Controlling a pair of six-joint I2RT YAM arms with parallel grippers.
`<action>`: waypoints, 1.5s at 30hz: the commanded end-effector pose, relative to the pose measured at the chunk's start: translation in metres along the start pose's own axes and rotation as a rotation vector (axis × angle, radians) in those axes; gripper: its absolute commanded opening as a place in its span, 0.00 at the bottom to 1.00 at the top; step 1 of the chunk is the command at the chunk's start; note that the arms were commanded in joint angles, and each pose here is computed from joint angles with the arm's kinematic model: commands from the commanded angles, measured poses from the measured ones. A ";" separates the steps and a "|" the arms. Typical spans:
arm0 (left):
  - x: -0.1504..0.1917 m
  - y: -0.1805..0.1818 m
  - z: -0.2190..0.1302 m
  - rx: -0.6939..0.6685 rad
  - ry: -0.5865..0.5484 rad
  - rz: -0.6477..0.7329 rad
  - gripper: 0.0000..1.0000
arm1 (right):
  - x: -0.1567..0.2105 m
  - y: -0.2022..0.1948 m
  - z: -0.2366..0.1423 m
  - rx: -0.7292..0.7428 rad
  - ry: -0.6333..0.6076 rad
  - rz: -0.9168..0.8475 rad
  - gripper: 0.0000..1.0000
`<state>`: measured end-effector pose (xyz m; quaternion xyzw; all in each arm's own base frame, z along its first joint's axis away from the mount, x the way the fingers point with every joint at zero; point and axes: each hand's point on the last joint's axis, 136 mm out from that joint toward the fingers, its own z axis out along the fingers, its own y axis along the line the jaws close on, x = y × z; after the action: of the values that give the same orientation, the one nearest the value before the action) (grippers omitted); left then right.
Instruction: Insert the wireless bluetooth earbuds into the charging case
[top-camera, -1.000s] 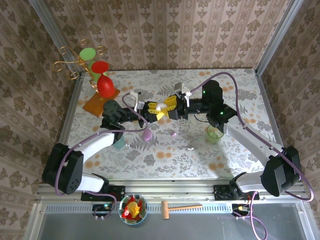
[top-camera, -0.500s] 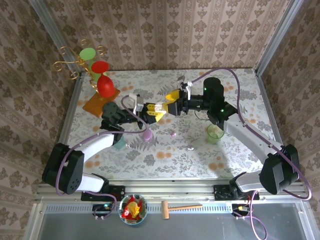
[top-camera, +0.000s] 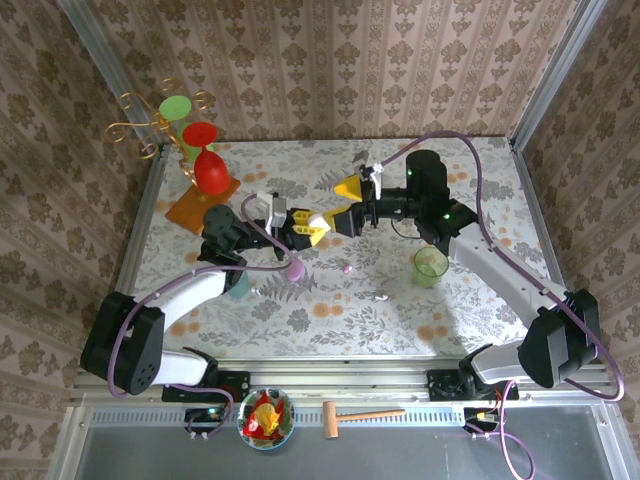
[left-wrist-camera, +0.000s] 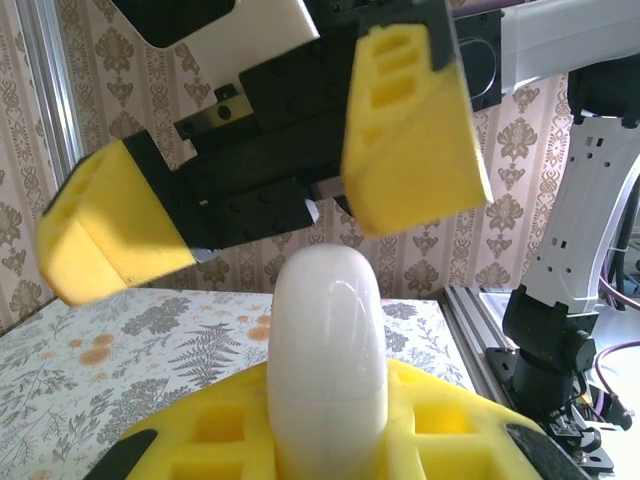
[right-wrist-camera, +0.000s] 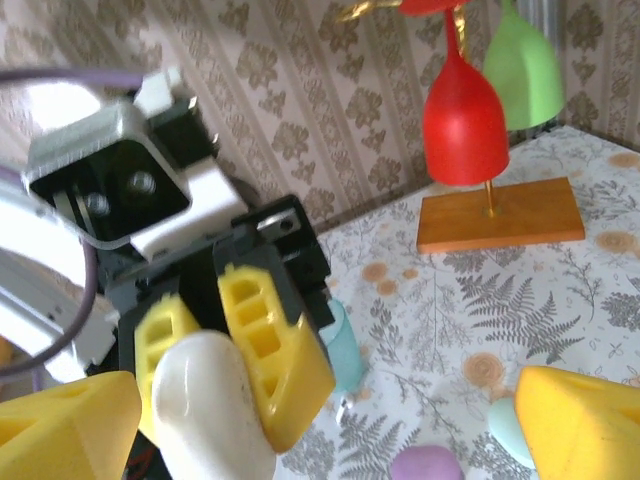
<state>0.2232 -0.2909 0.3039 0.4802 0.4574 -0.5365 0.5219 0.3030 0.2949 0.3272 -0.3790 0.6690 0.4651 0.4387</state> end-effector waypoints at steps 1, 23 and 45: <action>-0.009 -0.004 -0.002 0.006 -0.015 0.044 0.04 | 0.009 0.020 0.005 -0.054 0.075 -0.092 0.96; -0.009 -0.009 -0.002 0.038 -0.009 0.029 0.00 | -0.020 -0.044 -0.003 0.252 -0.032 0.050 0.93; -0.012 0.030 -0.029 -0.236 -0.041 0.149 0.00 | 0.056 -0.068 -0.094 0.760 0.088 0.389 0.90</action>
<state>0.2469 -0.2731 0.2947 0.4442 0.4893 -0.4887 0.5695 0.3357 0.2060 0.3071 -0.1328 0.8105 0.3065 0.4811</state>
